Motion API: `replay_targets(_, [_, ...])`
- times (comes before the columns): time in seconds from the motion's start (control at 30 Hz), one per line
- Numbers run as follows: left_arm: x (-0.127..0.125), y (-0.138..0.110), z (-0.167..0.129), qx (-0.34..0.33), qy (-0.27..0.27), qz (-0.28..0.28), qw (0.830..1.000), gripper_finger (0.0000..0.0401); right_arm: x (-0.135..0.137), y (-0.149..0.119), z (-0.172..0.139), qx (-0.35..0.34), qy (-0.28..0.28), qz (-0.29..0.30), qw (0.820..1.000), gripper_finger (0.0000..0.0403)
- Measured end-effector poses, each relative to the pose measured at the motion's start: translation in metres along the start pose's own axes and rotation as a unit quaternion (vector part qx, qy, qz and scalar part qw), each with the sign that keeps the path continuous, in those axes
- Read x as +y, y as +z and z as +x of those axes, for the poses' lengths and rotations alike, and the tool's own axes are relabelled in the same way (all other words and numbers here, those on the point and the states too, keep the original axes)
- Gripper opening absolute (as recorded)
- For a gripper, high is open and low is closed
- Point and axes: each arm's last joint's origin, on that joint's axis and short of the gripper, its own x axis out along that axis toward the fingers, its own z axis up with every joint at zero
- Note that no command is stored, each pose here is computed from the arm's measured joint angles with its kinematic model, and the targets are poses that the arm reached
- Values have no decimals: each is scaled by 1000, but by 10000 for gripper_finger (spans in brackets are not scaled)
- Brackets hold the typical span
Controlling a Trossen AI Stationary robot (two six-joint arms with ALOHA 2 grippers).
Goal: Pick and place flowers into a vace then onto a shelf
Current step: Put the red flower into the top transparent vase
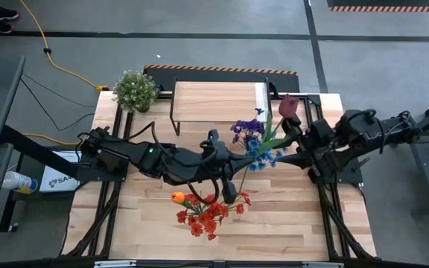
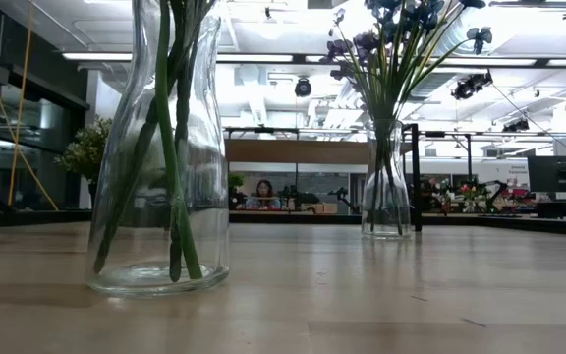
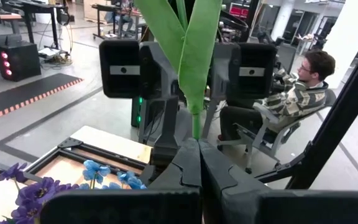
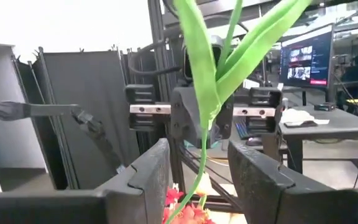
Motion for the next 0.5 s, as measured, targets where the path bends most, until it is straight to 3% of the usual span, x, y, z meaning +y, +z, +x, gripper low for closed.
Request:
replay_targets(0.13, [0,0,0,0,0,4,1000,22,-1,-4,5,10,7,1,1000,160])
replay_targets(0.5, [1,-2,0,8,2,12,1000,22,-2,-8,17,-2,-1,8,1000,249])
